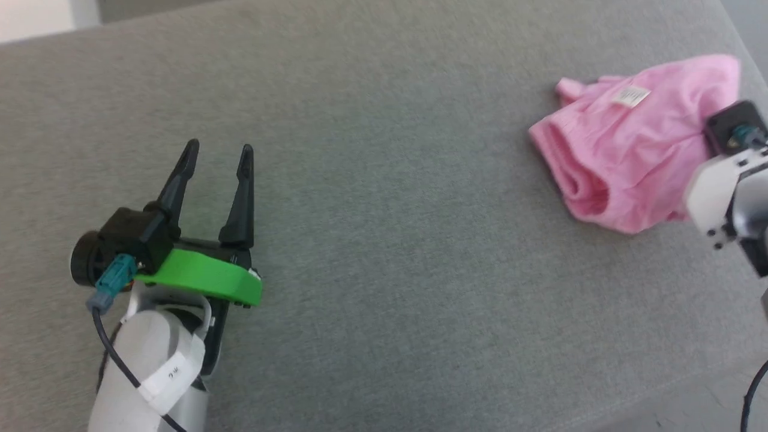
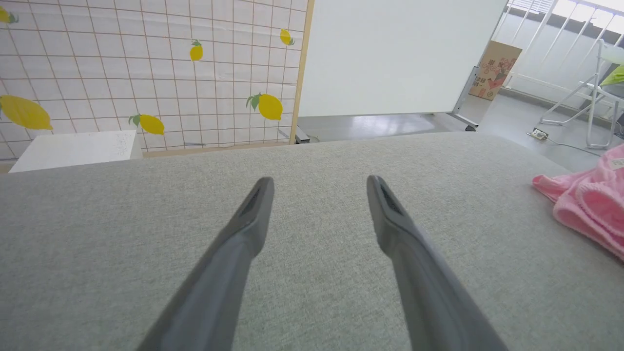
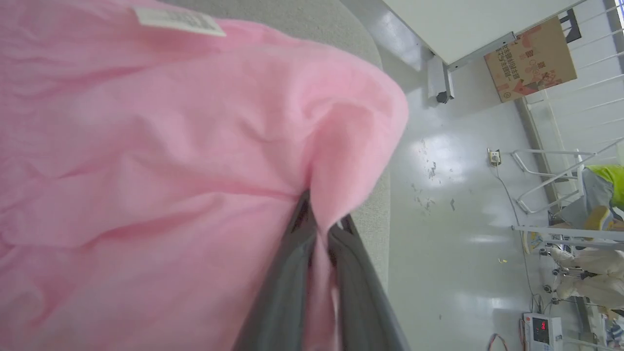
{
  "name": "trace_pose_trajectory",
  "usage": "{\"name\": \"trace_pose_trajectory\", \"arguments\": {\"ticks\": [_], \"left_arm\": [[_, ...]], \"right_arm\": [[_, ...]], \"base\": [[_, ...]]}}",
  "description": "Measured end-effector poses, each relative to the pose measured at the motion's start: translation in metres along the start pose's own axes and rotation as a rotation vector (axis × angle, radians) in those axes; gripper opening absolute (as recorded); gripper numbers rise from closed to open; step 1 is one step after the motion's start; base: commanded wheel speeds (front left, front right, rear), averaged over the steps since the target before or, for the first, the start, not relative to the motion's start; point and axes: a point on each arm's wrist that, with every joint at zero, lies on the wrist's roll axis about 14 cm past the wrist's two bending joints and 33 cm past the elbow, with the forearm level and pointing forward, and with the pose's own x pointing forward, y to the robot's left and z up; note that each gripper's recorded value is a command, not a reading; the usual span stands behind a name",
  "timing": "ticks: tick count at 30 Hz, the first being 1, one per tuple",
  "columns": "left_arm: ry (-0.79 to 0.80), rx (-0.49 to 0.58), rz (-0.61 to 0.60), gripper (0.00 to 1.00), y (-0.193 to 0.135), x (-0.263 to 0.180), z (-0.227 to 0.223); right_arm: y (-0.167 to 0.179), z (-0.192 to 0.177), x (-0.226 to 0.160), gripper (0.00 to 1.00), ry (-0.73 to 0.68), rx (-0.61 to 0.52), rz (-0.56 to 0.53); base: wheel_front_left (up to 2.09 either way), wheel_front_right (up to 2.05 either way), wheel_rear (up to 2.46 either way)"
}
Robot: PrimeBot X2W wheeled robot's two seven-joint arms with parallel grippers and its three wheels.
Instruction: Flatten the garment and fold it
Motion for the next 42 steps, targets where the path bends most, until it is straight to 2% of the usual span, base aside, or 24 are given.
{"name": "trace_pose_trajectory", "arguments": {"ticks": [10, 17, 18, 19, 20, 21, 26, 31, 33, 35, 42], "left_arm": [[0.091, -0.022, -0.049, 1.0, 0.003, 0.017, -0.045], [0.095, -0.021, -0.036, 1.0, 0.012, 0.017, -0.049], [0.096, -0.019, -0.032, 1.0, 0.014, 0.016, -0.049], [0.096, -0.015, -0.027, 1.0, 0.016, 0.014, -0.048], [0.096, -0.012, -0.023, 1.0, 0.017, 0.013, -0.047], [0.096, -0.011, -0.021, 1.0, 0.017, 0.012, -0.046], [0.071, -0.018, 0.002, 1.0, 0.017, 0.006, -0.036], [0.041, -0.032, 0.039, 1.0, 0.017, -0.008, -0.024], [0.032, -0.046, 0.065, 1.0, 0.018, -0.017, -0.019], [0.025, -0.055, 0.09, 1.0, 0.019, -0.027, -0.015], [-0.016, -0.035, 0.166, 1.0, 0.026, -0.059, 0.011]], "right_arm": [[-0.053, -0.036, 0.031, 0.0, 0.127, -0.101, -0.135], [-0.06, -0.039, 0.047, 0.0, 0.138, -0.126, -0.165], [-0.061, -0.036, 0.049, 0.07, 0.126, -0.125, -0.167], [-0.06, -0.033, 0.052, 0.44, 0.112, -0.129, -0.167], [-0.06, -0.029, 0.054, 0.67, 0.099, -0.129, -0.167], [-0.06, -0.027, 0.054, 1.0, 0.089, -0.124, -0.168], [-0.072, -0.017, 0.049, 1.0, 0.024, -0.048, -0.207], [-0.085, -0.003, 0.033, 1.0, -0.107, 0.063, -0.25], [-0.082, 0.008, 0.024, 1.0, -0.19, 0.128, -0.248], [-0.075, 0.025, 0.014, 1.0, -0.306, 0.254, -0.242], [-0.045, 0.069, -0.031, 1.0, -0.574, 0.463, -0.154]], "base": [[0.0, 0.0, 0.0], [0.0, 0.0, 0.0], [0.0, 0.0, 0.0], [0.0, 0.0, 0.0], [0.0, 0.0, 0.0], [0.0, 0.0, 0.0], [0.0, 0.0, 0.0], [0.0, 0.0, 0.0], [0.0, 0.0, 0.0], [0.0, 0.0, 0.0], [0.0, 0.0, 0.0]]}}
